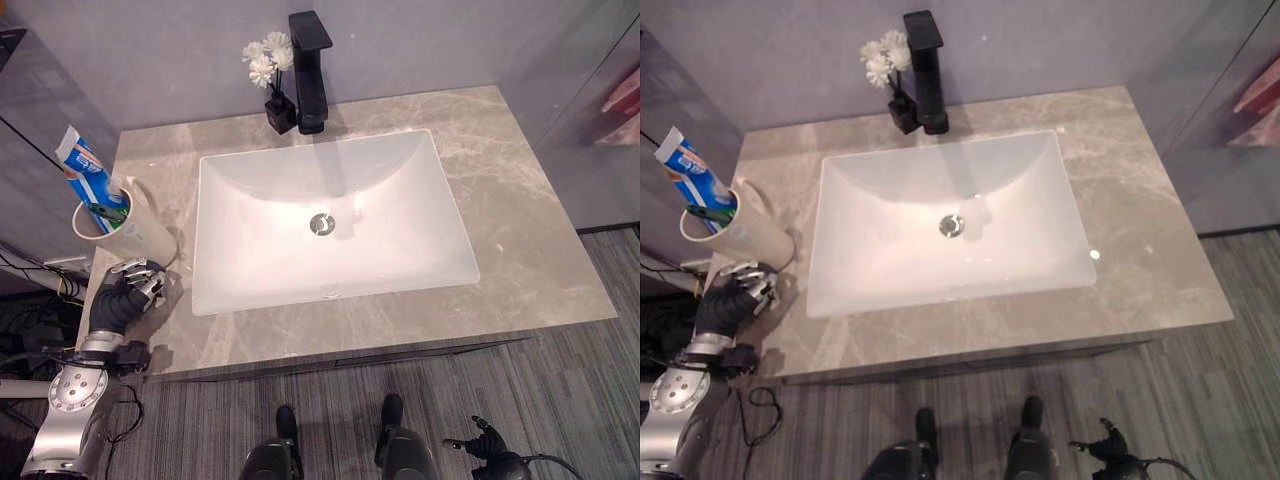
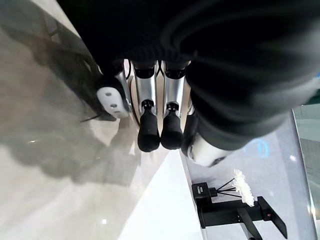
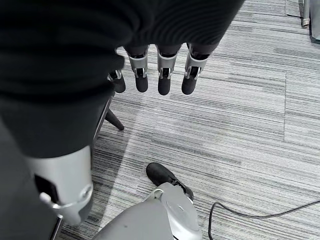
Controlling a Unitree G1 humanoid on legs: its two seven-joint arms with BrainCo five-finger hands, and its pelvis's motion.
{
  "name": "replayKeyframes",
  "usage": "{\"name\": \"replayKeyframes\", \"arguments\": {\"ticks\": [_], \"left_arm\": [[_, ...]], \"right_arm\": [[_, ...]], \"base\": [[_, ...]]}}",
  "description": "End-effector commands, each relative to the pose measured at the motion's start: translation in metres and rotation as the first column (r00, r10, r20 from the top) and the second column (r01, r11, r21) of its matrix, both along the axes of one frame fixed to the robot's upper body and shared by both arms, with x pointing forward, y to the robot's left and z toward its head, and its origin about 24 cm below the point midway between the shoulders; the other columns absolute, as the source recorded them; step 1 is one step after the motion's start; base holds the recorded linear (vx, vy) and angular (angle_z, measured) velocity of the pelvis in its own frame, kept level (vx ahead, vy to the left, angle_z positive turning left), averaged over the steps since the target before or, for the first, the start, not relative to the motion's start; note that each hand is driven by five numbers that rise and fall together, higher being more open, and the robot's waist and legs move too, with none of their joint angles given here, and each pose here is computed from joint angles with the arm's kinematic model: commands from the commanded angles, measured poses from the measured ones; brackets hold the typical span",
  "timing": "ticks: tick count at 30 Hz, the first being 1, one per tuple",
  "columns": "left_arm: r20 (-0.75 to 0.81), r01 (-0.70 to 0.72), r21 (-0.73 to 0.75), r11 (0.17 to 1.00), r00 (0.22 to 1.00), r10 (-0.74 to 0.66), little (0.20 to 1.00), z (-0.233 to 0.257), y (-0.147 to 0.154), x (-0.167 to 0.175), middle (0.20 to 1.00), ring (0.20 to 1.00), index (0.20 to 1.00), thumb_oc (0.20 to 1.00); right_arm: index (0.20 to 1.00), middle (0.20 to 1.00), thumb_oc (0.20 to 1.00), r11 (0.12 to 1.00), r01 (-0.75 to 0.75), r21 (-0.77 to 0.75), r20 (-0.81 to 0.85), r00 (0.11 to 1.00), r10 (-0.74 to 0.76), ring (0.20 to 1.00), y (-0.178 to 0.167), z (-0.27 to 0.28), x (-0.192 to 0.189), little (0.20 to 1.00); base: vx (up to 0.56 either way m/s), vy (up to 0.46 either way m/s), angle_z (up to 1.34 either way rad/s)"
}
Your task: Put brush and paste in cup on sink, flatten towel.
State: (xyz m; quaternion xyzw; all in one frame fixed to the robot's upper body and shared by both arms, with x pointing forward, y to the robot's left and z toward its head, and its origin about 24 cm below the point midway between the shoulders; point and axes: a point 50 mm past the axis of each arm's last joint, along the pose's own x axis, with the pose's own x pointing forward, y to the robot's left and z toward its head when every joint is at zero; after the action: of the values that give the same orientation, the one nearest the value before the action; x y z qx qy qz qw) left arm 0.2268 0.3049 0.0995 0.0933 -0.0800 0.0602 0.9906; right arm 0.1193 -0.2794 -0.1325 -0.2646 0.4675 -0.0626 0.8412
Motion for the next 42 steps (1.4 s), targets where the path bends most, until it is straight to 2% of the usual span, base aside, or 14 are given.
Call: {"name": "replayKeyframes", "arguments": {"ticks": [1, 6, 20, 22, 24, 26, 34, 37, 42], "left_arm": [[0.066, -0.094, 0.046, 0.995, 0.994, 0.090, 0.200, 0.016, 0.016, 0.003, 0.200, 0.200, 0.200, 0.200], [0.100, -0.110, 0.012, 0.994, 0.989, 0.108, 0.200, 0.024, 0.021, 0.011, 0.200, 0.200, 0.200, 0.200], [0.245, -0.191, 0.136, 0.972, 0.957, 0.154, 0.200, 0.075, 0.034, 0.032, 0.200, 0.200, 0.200, 0.200], [0.262, -0.212, 0.140, 0.967, 0.950, 0.170, 0.200, 0.081, 0.036, 0.036, 0.200, 0.200, 0.200, 0.200], [0.263, -0.212, 0.140, 0.967, 0.950, 0.170, 0.200, 0.081, 0.036, 0.037, 0.200, 0.200, 0.200, 0.200], [0.270, -0.235, 0.137, 0.962, 0.944, 0.192, 0.200, 0.082, 0.038, 0.039, 0.200, 0.200, 0.200, 0.200], [0.287, -0.247, 0.136, 0.959, 0.937, 0.201, 0.200, 0.092, 0.035, 0.057, 0.200, 0.200, 0.200, 0.200], [0.307, -0.221, 0.113, 0.969, 0.935, 0.177, 0.200, 0.096, 0.026, 0.065, 0.200, 0.200, 0.200, 0.200], [0.295, -0.207, 0.080, 0.975, 0.939, 0.175, 0.200, 0.085, 0.023, 0.058, 0.200, 0.200, 0.200, 0.200]], "right_arm": [[1.000, 1.000, 1.000, 0.999, -0.048, -0.019, 0.028, 0.998, 0.048, 1.000, -0.001, 0.005, 0.008, 1.000], [1.000, 1.000, 1.000, 0.998, -0.055, -0.021, 0.036, 0.998, 0.056, 1.000, -0.001, 0.006, 0.011, 1.000], [1.000, 1.000, 1.000, 0.995, -0.097, -0.015, 0.088, 0.991, 0.098, 1.000, 0.005, 0.012, 0.025, 1.000], [1.000, 1.000, 1.000, 0.998, -0.068, -0.014, 0.100, 0.993, 0.069, 1.000, 0.004, 0.012, 0.026, 1.000], [1.000, 1.000, 1.000, 0.998, -0.068, -0.014, 0.100, 0.993, 0.069, 1.000, 0.004, 0.012, 0.026, 1.000], [1.000, 1.000, 1.000, 1.000, -0.006, 0.004, 0.139, 0.990, 0.006, 1.000, 0.002, 0.014, 0.030, 1.000], [1.000, 1.000, 1.000, 1.000, -0.013, -0.002, 0.136, 0.991, 0.013, 1.000, 0.001, 0.015, 0.027, 1.000], [1.000, 1.000, 1.000, 1.000, -0.003, 0.004, 0.123, 0.992, 0.003, 1.000, 0.002, 0.012, 0.023, 1.000], [1.000, 1.000, 1.000, 1.000, 0.023, 0.004, 0.083, 0.996, -0.023, 1.000, 0.001, 0.006, 0.012, 1.000]], "base": [[0.00, 0.000, 0.00], [0.00, 0.003, -0.01], [0.00, 0.003, -0.01], [0.00, 0.000, 0.00], [0.00, 0.000, 0.00], [0.00, 0.000, 0.00], [0.01, 0.010, -0.05], [0.00, -0.007, -0.09], [0.01, -0.002, -0.03]]}}
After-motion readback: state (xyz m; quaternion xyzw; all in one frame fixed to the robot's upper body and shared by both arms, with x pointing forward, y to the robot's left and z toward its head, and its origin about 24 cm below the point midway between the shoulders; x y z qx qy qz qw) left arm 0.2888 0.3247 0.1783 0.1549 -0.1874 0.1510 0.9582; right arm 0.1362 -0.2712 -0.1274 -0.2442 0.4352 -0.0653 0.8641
